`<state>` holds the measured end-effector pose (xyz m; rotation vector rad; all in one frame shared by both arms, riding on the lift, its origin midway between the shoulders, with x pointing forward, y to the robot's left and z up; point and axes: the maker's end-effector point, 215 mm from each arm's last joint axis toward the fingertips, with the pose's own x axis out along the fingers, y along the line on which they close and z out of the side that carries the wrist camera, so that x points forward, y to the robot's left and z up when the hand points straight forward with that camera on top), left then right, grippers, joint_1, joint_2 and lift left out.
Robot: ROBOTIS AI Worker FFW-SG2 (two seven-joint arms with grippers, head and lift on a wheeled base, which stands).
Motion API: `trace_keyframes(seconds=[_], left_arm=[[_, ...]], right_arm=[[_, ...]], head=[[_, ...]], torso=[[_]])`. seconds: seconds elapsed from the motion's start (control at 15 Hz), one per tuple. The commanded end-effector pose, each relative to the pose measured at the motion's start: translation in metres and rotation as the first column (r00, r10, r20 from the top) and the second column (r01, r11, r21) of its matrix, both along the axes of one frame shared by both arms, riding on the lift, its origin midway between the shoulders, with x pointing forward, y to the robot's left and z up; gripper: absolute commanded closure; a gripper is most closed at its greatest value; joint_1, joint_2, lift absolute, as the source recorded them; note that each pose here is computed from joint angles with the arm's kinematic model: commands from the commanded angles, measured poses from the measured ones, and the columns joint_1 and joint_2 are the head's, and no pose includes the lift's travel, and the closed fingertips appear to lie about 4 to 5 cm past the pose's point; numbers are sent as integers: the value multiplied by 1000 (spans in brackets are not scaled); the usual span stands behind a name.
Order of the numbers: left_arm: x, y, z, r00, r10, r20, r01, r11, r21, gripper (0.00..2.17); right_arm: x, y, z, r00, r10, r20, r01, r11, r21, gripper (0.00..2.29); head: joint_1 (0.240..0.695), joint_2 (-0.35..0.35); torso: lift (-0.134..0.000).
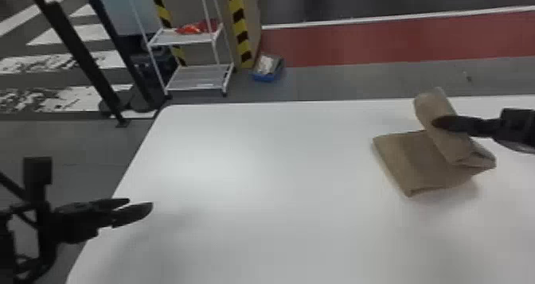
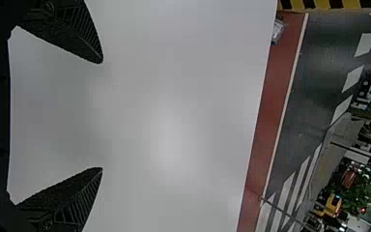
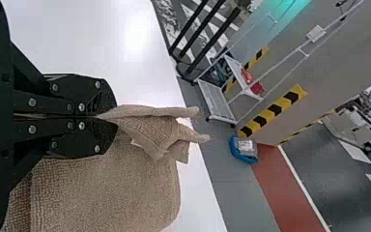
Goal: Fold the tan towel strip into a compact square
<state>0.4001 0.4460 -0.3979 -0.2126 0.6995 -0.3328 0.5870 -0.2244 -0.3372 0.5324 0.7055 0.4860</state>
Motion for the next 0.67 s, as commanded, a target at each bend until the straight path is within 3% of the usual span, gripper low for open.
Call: trace_keyframes(seconds=[0.0,0.13,0.33,0.53,0.6], left_arm=[[0,2,-3,1000,3,-1,-3,1000,1,90],[2,2,-9,1000,4,-9,-4,1000,1,90],[5,-2,-11,1000,-3,-6,3,1000,-3,90],[4,-1,-13,1000,0,-8,0,1000,-2,90],[4,1,-14,1000,-1,-8,1,1000,-1,90]], right_arm=[[-3,7,-10,1000,14,-23,-15,999,-42,1359],[-11,17,-22,998,37,-52,-39,998,-53,1359],[-22,37,-48,992,85,-93,-97,987,-126,1359],[-21,60,-60,989,119,-84,-129,982,-137,1342],[-21,69,-63,988,137,-79,-147,979,-140,1065]], head=[[695,239],[695,254],[695,270],[695,290],[695,297]], torso=[[-128],[-128],[-128],[-128],[-128]])
